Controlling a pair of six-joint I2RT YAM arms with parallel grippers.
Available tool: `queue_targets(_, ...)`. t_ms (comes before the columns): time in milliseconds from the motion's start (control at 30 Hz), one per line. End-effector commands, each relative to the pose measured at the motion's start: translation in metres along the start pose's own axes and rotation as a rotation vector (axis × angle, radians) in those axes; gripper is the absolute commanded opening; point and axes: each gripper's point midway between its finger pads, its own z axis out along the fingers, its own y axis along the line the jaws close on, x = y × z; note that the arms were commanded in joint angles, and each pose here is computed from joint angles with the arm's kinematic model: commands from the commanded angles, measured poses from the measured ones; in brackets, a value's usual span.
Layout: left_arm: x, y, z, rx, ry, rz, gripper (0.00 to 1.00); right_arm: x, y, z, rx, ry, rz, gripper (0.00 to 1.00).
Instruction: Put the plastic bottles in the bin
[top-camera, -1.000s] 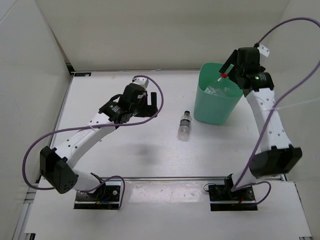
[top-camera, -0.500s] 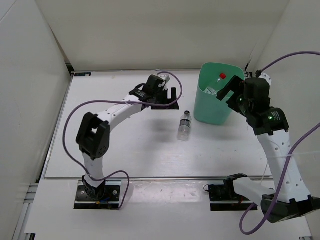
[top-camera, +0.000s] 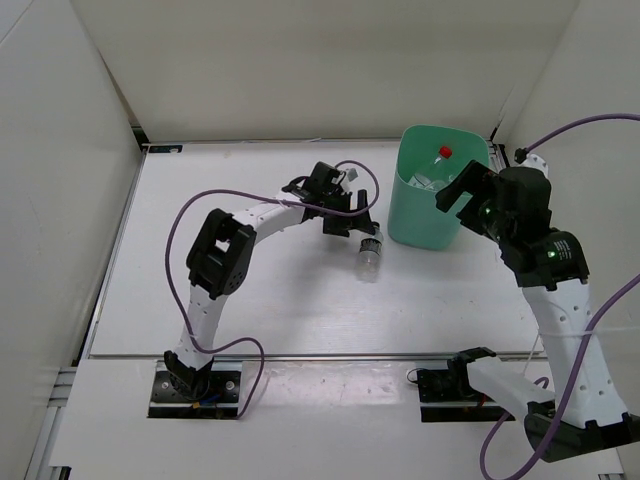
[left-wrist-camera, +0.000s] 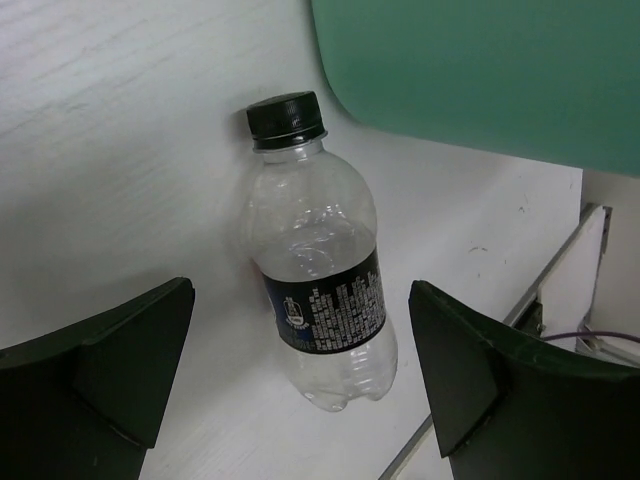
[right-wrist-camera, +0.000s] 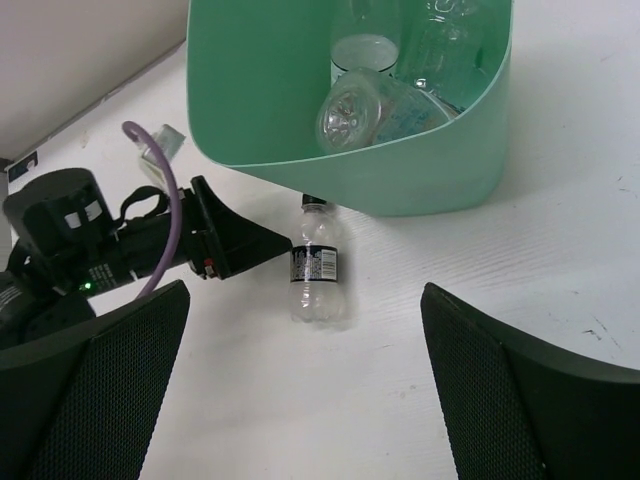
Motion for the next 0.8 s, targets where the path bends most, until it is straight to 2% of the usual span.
queue_targets(0,0.001,-0.025,0.006,0.122,0.022,0.007,1.0,-0.012,0.009,-0.017,-0.052,-0.04,-0.024,1.0)
queue_targets(133,0.011,-0.037,0.018,0.185,0.058,-0.023,1.0,-0.007,0.006,-0.018,-0.048,-0.02,-0.047,1.0)
queue_targets(267,0.036,-0.024,0.033,0.174,0.119,-0.065,1.0,-0.008,0.0,-0.018,-0.027,-0.02,-0.063,1.0)
queue_targets(333,0.044,-0.018,0.034,0.161,0.137,-0.092,0.96,-0.008,0.0,-0.018,-0.027,-0.02,-0.072,1.0)
queue_targets(433,0.038,-0.024,0.027,0.165,0.111,-0.078,0.74,-0.011,-0.005,-0.017,-0.01,-0.03,-0.071,1.0)
queue_targets(467,0.037,-0.025,0.023,0.157,0.103,-0.086,0.65,-0.011,-0.005,-0.017,-0.01,-0.03,-0.071,1.0)
queue_targets(500,0.025,-0.027,0.009,0.147,0.059,-0.08,0.5,-0.013,-0.007,-0.017,-0.002,-0.034,-0.066,1.0)
queue_targets(767,-0.042,-0.042,-0.095,0.107,-0.207,-0.067,0.53,-0.004,-0.019,-0.004,0.045,-0.011,-0.042,1.0)
